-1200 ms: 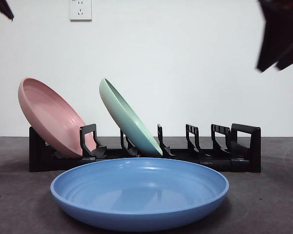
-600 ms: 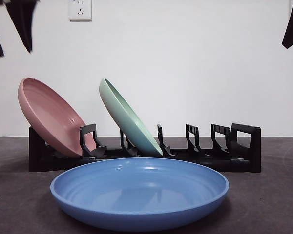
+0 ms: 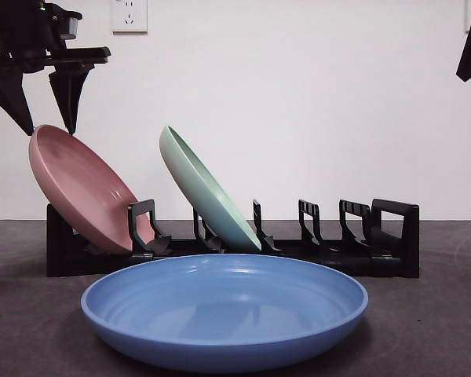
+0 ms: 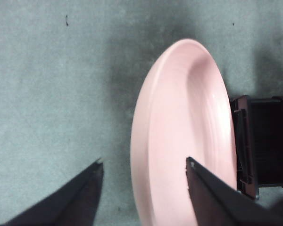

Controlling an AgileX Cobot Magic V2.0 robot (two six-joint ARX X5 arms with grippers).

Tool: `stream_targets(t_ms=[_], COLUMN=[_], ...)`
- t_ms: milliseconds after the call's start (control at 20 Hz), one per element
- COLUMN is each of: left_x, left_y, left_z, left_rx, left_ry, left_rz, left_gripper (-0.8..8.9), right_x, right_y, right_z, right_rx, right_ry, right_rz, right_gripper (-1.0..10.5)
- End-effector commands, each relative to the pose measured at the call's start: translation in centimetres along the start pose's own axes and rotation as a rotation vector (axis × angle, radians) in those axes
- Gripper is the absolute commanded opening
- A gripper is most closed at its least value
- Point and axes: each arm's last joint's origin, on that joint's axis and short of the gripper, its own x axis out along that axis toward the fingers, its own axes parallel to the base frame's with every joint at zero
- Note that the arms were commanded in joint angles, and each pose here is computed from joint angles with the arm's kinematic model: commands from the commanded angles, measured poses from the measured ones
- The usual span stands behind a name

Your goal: Place the plate

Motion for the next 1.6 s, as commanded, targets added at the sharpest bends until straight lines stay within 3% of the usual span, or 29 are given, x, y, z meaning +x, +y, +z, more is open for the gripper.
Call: stream_targets(t_ms=[50,500,900,1300,1600], left_x=[0.3,0.3,-0.7,-4.4,-6.6], left_y=[-0.2,-0.2,-0.2,0.4,0.7], left_z=[0.6,0.4,1.0,2.1,1.8], left_rx=[0.014,0.034,0.031,0.061,0.07], left_ry=[-0.01,0.014,-0.006,-0.022,0.006], left_rz=[0.003,0.007,0.007,0.155,0.162], left_gripper=[1.36,0.14,0.15,0.15,0.15], right_x=[0.0,0.0,0.0,0.0,0.0], right_y=[0.0,0.0,0.1,0.1,0.1], right_z=[0.2,0.1,-0.1,-0.3,-0.3], right_rx=[0.005,0.004,0.001,-0.002,-0.002], right_ry=[-0.007,0.007,0.022,0.047,0.047], right_rz=[-0.002,-0.001,-0.001,-0.001,-0.001], right_gripper=[2.4,2.4,2.4,2.4,2.4])
